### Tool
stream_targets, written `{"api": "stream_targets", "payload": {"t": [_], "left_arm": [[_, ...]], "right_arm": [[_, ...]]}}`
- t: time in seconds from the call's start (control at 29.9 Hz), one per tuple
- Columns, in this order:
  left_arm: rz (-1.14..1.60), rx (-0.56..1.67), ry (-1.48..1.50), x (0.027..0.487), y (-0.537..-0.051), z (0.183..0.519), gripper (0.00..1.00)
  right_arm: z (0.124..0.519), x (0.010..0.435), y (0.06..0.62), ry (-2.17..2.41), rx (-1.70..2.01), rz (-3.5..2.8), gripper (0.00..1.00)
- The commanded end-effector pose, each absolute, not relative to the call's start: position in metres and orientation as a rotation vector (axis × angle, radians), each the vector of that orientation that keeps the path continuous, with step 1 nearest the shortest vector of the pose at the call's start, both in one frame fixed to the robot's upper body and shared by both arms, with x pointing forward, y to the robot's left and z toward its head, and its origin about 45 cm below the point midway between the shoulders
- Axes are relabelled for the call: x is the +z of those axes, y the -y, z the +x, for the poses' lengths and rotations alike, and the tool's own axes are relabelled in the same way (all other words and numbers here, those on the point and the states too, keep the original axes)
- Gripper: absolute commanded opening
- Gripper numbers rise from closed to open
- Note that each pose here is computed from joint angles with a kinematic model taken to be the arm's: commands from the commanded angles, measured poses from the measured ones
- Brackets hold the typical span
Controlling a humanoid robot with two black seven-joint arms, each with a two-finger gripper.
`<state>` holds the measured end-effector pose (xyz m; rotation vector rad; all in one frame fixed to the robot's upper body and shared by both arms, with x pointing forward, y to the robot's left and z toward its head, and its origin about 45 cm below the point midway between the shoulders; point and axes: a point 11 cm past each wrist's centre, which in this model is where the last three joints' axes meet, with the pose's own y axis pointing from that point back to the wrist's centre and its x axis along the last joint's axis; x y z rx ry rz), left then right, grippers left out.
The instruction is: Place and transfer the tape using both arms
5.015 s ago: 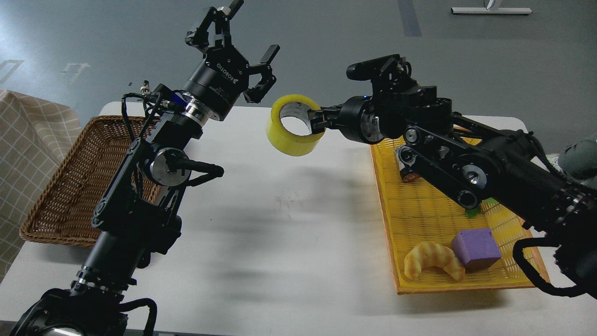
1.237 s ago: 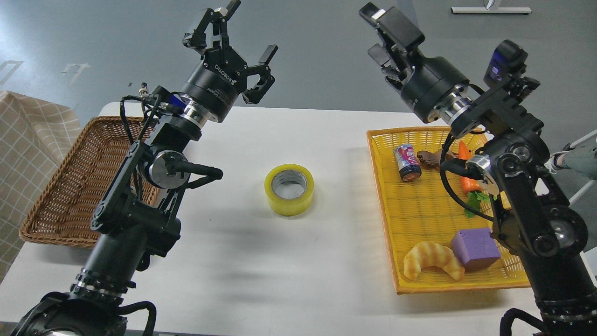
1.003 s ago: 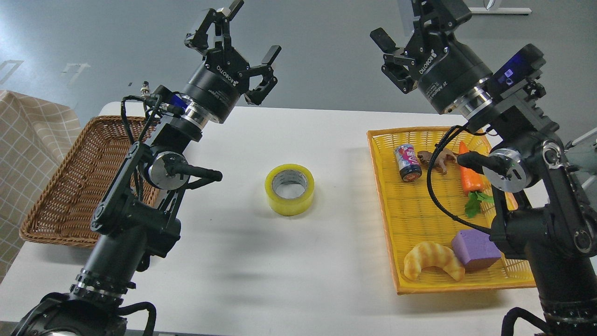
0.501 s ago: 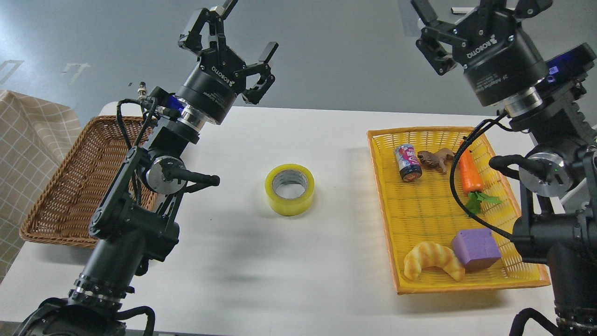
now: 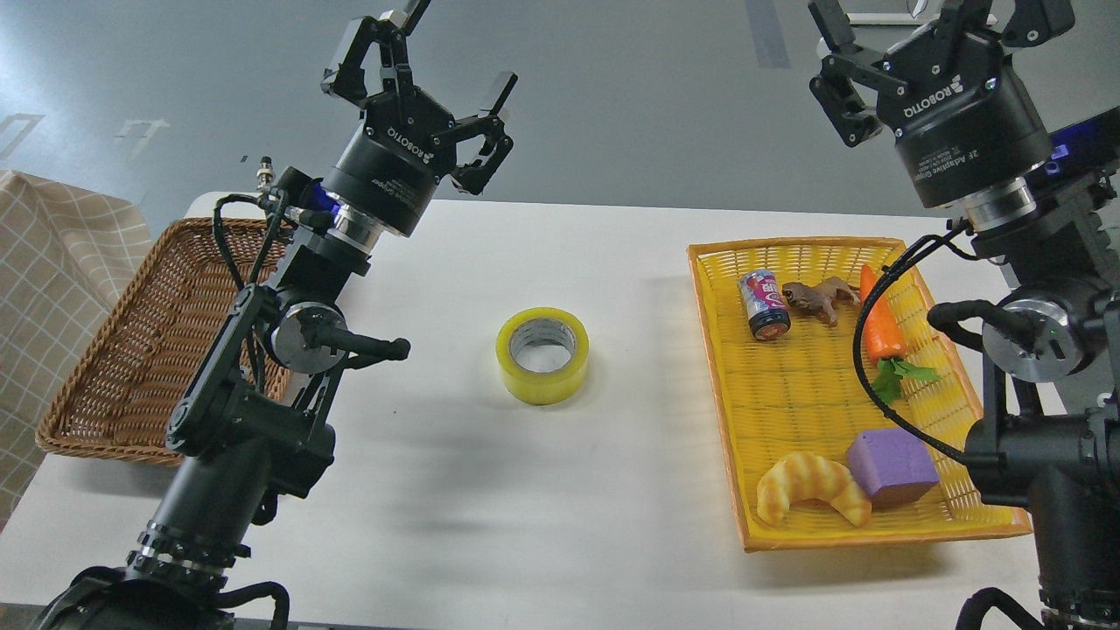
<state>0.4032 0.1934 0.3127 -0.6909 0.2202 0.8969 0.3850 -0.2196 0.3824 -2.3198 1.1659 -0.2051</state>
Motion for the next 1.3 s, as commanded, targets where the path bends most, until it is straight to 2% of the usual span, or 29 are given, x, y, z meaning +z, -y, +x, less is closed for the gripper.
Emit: {"api": "stream_targets", "payload": {"t": [0.0, 0.23, 0.4, 0.53, 0.64, 0.7, 0.77, 0.9, 1.04, 1.27], "left_arm": [[-0.697, 0.944, -0.227, 0.313, -0.199, 0.407, 0.98], [-0.701, 0.939, -0.129, 0.327, -0.194, 0.401, 0.98], [-0.341, 0.957, 0.461, 0.341, -0.186, 0.394, 0.98], [-0.162, 0.930, 0.624, 0.333, -0.176, 0.393, 0.98], [0.012, 0.898, 0.705, 0.312, -0.169, 0.392, 0.98], [0.244, 0.778, 0.759, 0.272, -0.147, 0.383, 0.97], [0.378, 0.719, 0.847, 0.254, -0.143, 0.378, 0.97], [0.572, 0.653, 0.991, 0.229, -0.146, 0.384, 0.97], [0.902, 0.540, 1.063, 0.172, -0.155, 0.385, 0.93], [1.036, 0.454, 1.098, 0.154, -0.166, 0.403, 0.93]], "right_arm": [[0.386, 0.381, 0.220, -1.169, -0.201, -2.320, 1.00], [0.386, 0.379, 0.218, -1.169, -0.193, -2.331, 1.00], [0.386, 0.379, 0.216, -1.167, -0.192, -2.342, 1.00], [0.386, 0.383, 0.216, -1.162, -0.202, -2.337, 1.00], [0.386, 0.385, 0.216, -1.157, -0.208, -2.336, 1.00], [0.385, 0.388, 0.215, -1.152, -0.218, -2.333, 1.00], [0.383, 0.392, 0.217, -1.149, -0.233, -2.323, 1.00], [0.379, 0.402, 0.218, -1.136, -0.266, -2.309, 1.00], [0.377, 0.406, 0.217, -1.125, -0.280, -2.306, 1.00], [0.373, 0.416, 0.219, -1.135, -0.308, -2.275, 1.00]]}}
